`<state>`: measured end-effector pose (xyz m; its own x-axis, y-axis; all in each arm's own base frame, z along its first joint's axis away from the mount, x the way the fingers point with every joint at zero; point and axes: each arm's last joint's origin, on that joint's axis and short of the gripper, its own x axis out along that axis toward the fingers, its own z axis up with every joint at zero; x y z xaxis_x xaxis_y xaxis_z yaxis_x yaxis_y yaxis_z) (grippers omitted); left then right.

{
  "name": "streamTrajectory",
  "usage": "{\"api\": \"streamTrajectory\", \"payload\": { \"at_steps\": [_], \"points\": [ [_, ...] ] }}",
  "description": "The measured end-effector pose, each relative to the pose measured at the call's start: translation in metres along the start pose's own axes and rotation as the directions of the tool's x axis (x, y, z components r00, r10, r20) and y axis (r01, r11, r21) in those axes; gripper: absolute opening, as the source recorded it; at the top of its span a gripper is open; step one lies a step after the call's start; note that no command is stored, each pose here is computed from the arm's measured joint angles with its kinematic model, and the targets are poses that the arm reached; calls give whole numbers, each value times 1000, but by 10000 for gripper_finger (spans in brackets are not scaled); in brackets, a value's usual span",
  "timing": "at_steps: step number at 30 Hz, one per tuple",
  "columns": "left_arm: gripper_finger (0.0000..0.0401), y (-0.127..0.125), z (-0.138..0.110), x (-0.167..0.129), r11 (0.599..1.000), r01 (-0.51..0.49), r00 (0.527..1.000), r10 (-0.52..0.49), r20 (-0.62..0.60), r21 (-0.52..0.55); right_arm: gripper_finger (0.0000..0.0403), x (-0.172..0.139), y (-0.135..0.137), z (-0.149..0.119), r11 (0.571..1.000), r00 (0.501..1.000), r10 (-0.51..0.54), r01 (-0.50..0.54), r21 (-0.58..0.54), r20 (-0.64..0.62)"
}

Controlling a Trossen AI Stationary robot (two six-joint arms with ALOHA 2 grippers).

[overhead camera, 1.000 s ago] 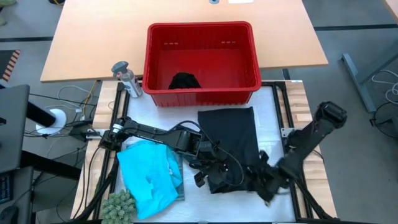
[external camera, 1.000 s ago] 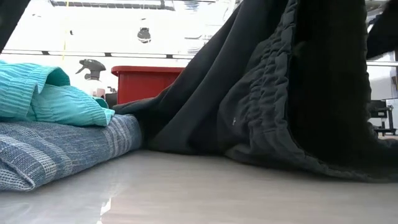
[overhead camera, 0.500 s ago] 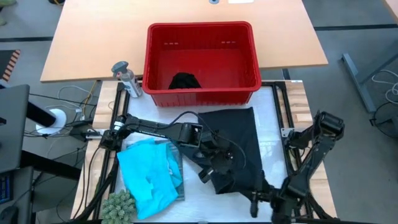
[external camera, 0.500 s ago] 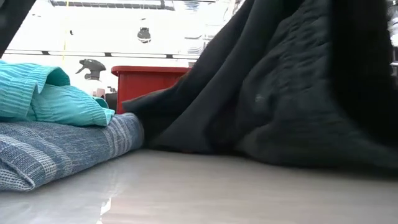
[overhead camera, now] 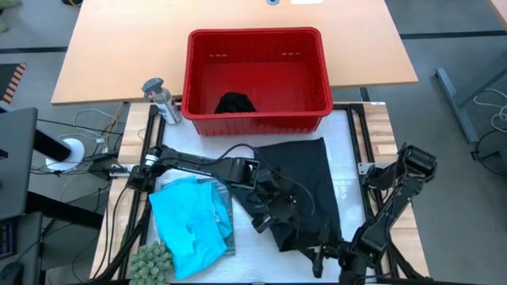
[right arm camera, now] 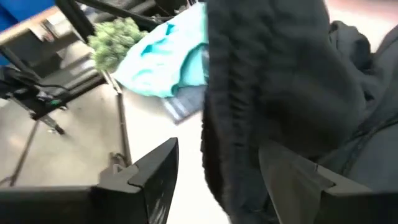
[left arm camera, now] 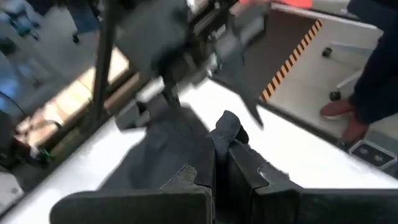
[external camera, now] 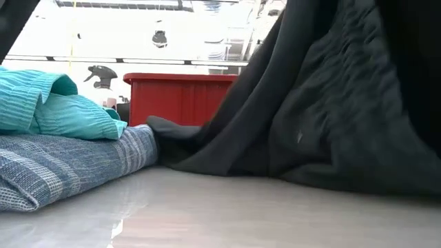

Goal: Fold Laundry from Bin
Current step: Fold the black shorts from the red organizer bin

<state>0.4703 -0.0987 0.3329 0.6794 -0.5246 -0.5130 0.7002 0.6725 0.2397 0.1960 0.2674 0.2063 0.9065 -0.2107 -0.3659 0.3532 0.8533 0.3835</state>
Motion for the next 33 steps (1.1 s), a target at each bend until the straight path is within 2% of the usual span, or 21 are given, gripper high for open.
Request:
{"api": "streamTrajectory", "payload": {
  "at_steps": [3,7,15,26,33],
  "points": [
    [0,-2,-8,4,1000,13,999,-14,-32,-14,248,-7,4,-2,1000,999,22,-22,20,33],
    [0,-3,-14,9,1000,11,999,-10,-30,18,247,-11,5,-1,1000,994,10,-11,7,106],
    [0,-1,-12,9,1000,-25,999,25,-22,-10,247,11,1,11,998,990,-48,54,-42,131],
    [0,-2,-14,9,997,-33,998,30,-51,-63,247,16,0,15,998,985,-68,69,-1,156],
    [0,-3,-12,10,997,-41,998,38,-44,-61,247,31,-2,26,995,979,-98,98,8,176]
  ]
}}
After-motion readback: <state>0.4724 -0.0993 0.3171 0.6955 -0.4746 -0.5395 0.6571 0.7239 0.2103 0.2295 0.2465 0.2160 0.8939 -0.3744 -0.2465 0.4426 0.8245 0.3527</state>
